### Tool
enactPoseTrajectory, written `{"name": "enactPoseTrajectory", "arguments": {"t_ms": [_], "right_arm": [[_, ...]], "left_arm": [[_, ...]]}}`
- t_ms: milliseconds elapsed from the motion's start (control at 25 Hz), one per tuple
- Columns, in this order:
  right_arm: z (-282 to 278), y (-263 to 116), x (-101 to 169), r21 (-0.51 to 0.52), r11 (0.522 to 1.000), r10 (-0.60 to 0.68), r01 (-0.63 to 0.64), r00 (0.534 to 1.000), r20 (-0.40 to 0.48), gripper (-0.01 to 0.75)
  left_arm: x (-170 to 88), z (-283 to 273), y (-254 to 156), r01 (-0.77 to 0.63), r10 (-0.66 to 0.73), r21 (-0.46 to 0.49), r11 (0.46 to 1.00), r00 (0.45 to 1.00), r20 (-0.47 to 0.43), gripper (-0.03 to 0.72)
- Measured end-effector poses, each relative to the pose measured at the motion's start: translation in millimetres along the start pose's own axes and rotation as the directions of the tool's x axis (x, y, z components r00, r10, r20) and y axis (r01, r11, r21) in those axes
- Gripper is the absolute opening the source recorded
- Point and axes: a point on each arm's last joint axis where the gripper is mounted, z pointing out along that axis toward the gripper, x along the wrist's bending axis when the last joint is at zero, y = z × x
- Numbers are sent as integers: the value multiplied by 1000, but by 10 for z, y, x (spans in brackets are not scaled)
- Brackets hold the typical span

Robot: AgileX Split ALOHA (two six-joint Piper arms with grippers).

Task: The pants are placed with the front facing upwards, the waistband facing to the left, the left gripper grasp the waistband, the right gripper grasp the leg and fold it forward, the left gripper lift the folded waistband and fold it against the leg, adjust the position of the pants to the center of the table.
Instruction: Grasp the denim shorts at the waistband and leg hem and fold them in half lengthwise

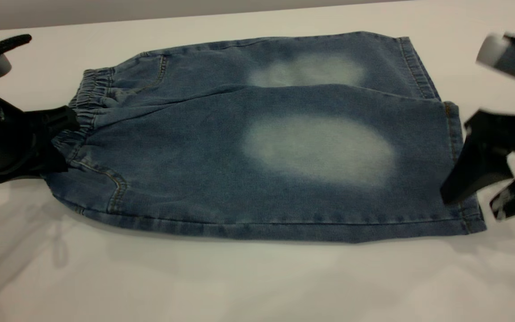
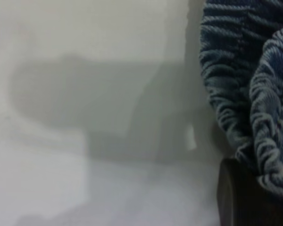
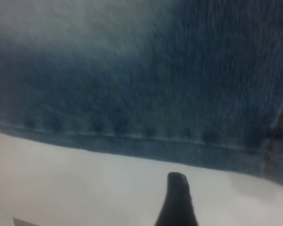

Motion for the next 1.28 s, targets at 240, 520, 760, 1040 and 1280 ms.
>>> {"name": "enactPoseTrajectory", "arguments": {"t_ms": [240, 520, 760, 1040, 1280], "right_arm": [[130, -14, -101, 23, 1000, 7, -8, 999, 42, 477], [171, -7, -114, 15, 1000, 1, -2, 999, 34, 477], [197, 19, -98, -12, 1000, -2, 2, 1000, 2, 477], [245, 19, -52, -14, 1000, -4, 2, 997, -76, 477], [239, 39, -7, -36, 999, -1, -3, 992, -128, 412]], "left_arm": [[0, 0, 0, 0, 0, 0, 1000, 1000, 0, 123], [0, 0, 0, 0, 0, 0, 1000, 1000, 0, 123], [0, 0, 0, 0, 0, 0, 1000, 1000, 0, 123], [0, 0, 1, 0, 0, -1, 1000, 1000, 0, 123], [-1, 0, 2, 0, 0, -2, 1000, 1000, 1, 123]]}}
